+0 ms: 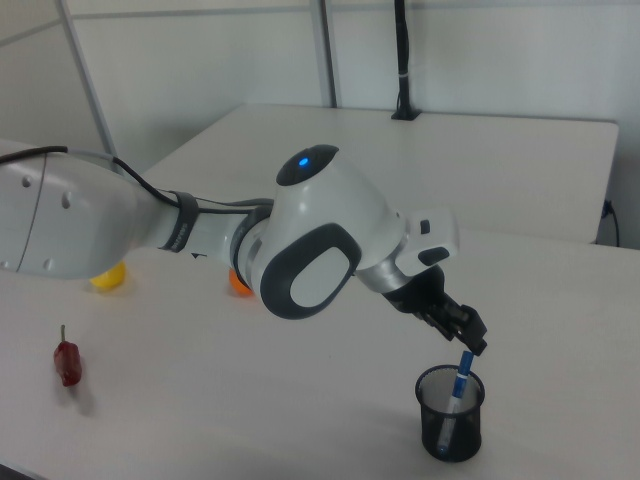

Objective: Take marker pen
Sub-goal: 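Close the gripper on the marker's cap end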

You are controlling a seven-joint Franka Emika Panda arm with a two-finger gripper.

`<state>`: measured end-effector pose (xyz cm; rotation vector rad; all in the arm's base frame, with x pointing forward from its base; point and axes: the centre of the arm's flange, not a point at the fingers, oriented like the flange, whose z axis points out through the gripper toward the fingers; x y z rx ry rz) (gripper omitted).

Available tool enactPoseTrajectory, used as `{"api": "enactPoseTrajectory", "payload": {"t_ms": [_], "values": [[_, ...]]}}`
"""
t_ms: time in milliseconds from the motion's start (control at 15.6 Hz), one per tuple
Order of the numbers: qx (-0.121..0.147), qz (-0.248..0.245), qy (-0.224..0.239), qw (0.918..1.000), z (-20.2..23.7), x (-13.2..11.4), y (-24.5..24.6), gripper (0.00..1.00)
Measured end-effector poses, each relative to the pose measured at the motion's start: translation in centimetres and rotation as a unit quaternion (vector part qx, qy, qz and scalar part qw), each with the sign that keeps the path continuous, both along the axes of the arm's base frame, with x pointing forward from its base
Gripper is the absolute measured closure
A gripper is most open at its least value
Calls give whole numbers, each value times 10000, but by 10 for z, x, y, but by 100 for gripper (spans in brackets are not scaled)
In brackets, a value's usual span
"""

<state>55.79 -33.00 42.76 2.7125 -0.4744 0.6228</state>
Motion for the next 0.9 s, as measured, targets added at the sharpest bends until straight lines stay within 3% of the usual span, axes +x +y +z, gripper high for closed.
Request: {"api": "enactPoseTrajectory", "payload": {"t_ms": [641,769,833,897], "values": [[-38,-14,191,9998,-33,4,-5,47],[-38,-12,198,9998,-34,4,-5,57],[-38,-8,198,9998,-34,4,-5,58],[-36,-3,202,9998,-34,4,-4,67]]}}
